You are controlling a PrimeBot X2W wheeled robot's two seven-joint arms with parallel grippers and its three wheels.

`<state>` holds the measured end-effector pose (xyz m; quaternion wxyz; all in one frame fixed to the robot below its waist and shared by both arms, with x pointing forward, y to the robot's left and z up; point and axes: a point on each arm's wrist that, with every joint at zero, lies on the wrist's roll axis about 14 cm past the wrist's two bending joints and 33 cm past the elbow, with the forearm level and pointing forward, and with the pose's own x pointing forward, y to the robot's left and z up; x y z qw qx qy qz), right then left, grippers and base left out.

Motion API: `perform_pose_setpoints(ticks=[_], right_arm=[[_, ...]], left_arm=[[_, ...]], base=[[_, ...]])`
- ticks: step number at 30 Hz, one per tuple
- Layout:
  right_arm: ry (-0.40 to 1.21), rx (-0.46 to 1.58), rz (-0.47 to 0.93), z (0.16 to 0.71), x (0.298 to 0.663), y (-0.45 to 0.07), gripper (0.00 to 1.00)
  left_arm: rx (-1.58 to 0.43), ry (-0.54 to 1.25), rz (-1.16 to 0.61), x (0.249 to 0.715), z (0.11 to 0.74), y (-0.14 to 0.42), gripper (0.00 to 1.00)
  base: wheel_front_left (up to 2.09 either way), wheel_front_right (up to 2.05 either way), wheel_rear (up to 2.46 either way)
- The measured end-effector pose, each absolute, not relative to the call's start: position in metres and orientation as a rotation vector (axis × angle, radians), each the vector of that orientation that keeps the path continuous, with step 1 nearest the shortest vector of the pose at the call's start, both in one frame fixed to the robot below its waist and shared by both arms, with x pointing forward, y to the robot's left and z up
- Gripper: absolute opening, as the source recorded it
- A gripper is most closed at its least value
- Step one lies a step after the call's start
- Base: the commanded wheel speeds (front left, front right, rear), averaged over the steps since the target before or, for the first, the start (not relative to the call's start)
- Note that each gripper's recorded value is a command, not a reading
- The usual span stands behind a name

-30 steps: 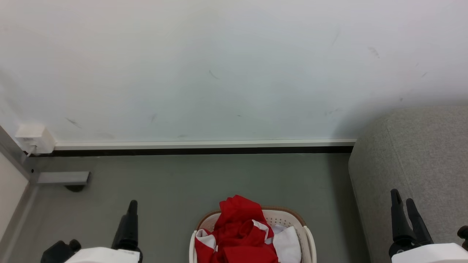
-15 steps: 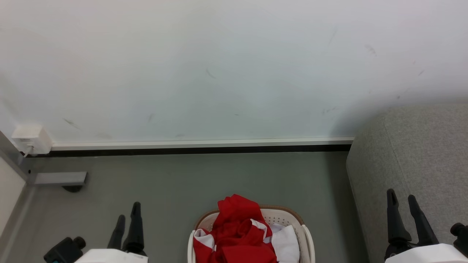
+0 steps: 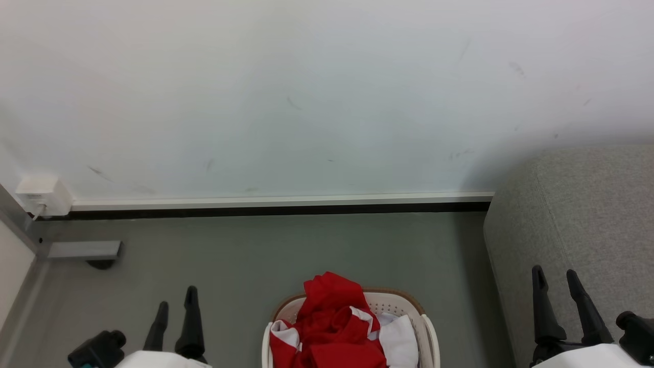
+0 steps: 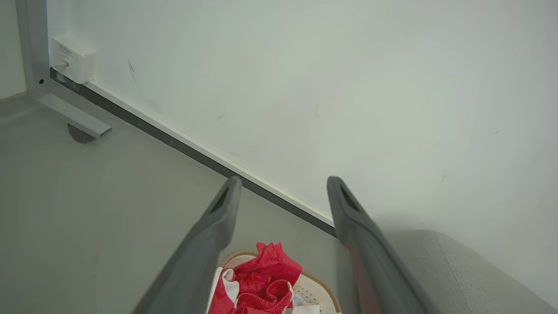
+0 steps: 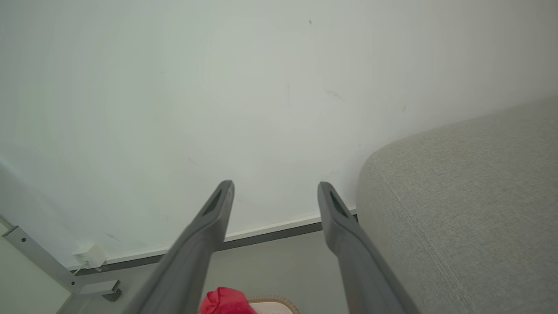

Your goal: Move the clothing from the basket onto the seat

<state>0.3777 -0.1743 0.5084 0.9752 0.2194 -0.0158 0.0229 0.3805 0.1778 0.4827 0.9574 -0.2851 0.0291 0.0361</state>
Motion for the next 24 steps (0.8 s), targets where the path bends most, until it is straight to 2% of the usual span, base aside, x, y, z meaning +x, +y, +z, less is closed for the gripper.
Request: perform_pose_setpoints(ticks=[24], right_arm=[[-0.052,0.264,0.08,0.5073,0.3759,-0.1667,1.0]], left_arm=[[-0.309,0.004,0.051,0.3754,0.49,0.1792,1.0]], base=[[0.0,0.0,0.0]])
